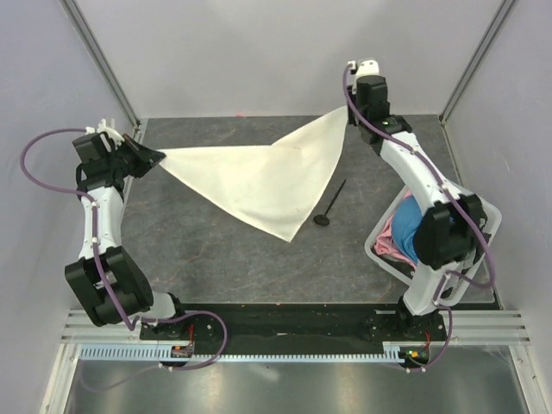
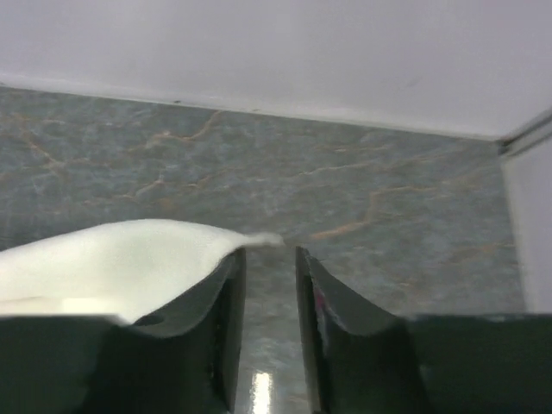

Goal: Fold the napkin, place the utensils inside, and roll it up
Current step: Flatten the napkin out

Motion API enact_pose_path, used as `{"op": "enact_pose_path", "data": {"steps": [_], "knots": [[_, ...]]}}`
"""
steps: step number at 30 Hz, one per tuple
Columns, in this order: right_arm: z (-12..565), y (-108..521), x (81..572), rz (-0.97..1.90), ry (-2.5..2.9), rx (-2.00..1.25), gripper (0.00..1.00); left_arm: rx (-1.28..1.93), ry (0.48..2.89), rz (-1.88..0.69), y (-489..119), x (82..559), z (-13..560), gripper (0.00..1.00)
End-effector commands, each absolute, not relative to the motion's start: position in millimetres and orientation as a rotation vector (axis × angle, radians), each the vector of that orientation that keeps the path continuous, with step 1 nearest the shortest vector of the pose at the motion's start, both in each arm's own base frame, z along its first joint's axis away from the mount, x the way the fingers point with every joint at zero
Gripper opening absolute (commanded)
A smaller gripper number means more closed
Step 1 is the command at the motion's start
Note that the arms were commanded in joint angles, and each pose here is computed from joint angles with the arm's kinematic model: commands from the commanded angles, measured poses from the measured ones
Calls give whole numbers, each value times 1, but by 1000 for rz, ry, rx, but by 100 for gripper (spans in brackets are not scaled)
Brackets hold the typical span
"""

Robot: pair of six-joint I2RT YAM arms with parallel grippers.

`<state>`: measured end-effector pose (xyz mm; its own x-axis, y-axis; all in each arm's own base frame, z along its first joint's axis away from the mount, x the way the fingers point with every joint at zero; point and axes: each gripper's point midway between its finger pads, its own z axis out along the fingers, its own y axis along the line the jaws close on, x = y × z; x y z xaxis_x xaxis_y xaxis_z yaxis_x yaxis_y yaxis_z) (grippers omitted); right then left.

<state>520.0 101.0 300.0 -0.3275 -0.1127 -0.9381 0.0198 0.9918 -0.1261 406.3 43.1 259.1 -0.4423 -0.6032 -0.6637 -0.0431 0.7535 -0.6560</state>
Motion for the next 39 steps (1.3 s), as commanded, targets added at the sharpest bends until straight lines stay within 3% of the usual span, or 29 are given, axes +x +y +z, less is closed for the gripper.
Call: {"op": "enact_pose_path", "data": {"steps": [1,3,5,6,12,17,39], "knots": [[267,137,537,-26,2003,-180,64,-480,1993,-725,37,399,230,2],[249,141,520,6,2057,-165,73,-479,2024,-730,31,394,216,2],[239,147,500,36,2084,-147,75,-471,2042,-744,24,393,209,2],[247,158,483,70,2072,-166,75,-465,2050,-758,21,394,207,2],[153,249,363,352,2313,-348,71,-454,2065,-779,15,395,204,2],[111,313,298,469,2417,-468,65,-448,2060,-751,16,394,207,2],[29,335,258,355,2617,-550,60,-400,2087,-675,6,391,213,2]]}}
